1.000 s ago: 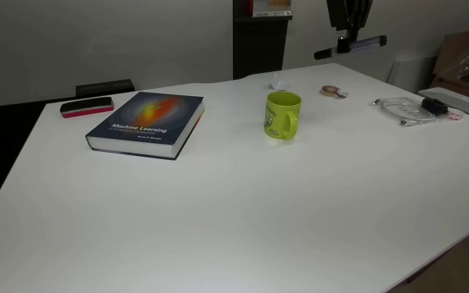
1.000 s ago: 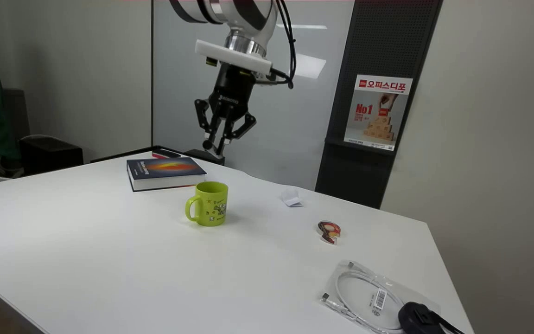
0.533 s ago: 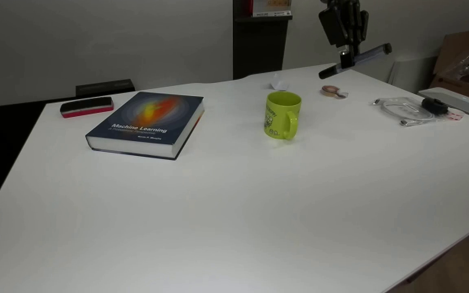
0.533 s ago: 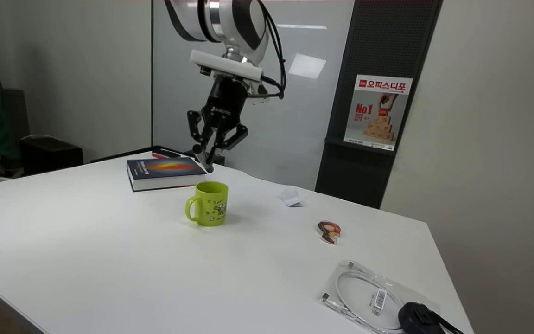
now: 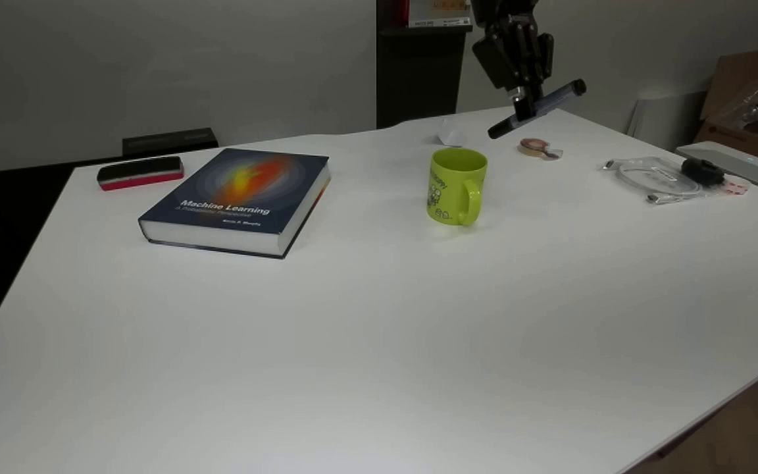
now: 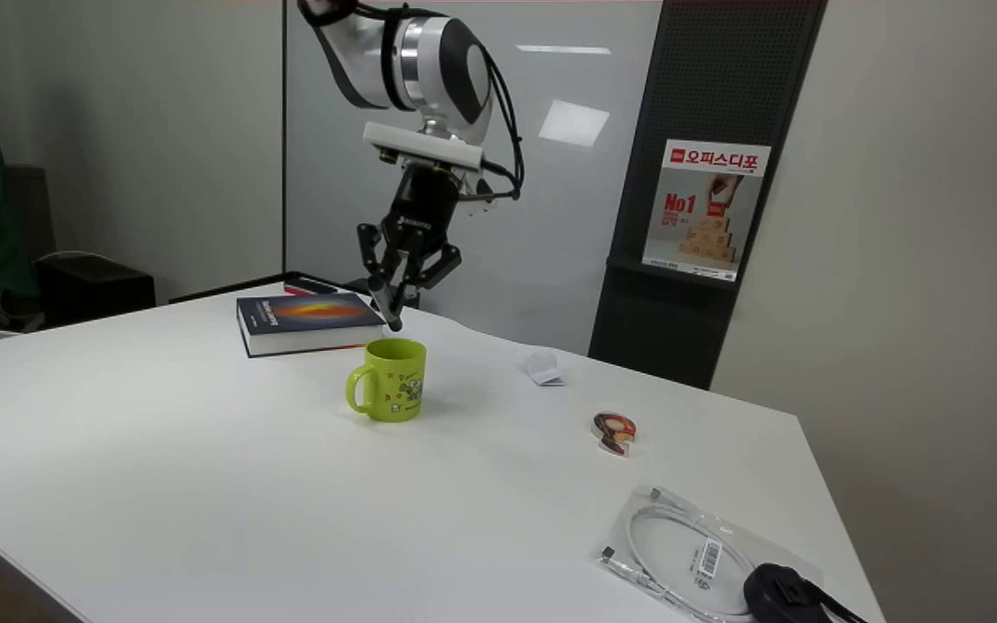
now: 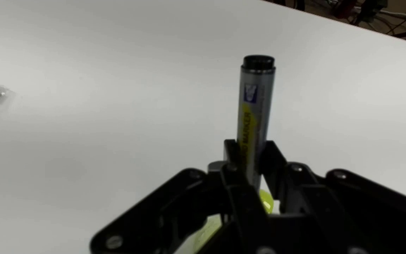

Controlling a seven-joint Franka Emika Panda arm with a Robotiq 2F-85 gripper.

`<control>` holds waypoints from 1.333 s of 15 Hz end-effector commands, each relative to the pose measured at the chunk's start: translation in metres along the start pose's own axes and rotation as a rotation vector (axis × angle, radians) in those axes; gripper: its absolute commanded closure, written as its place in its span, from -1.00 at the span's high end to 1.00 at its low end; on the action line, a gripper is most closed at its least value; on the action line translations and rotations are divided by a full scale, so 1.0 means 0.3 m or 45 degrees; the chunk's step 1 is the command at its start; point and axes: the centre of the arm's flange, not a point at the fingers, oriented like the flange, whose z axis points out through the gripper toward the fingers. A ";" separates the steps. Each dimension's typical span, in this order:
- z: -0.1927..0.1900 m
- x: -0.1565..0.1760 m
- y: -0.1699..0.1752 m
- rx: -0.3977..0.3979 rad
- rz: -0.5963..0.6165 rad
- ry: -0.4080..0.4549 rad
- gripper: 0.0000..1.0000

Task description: Pick up the pen from the table and put it in the yellow cup.

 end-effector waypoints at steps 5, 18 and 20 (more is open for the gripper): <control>-0.037 0.195 0.032 0.000 0.030 -0.026 -0.89; 0.001 0.308 -0.029 0.007 -0.002 -0.136 -0.89; 0.012 0.321 -0.025 0.010 -0.001 -0.144 -0.89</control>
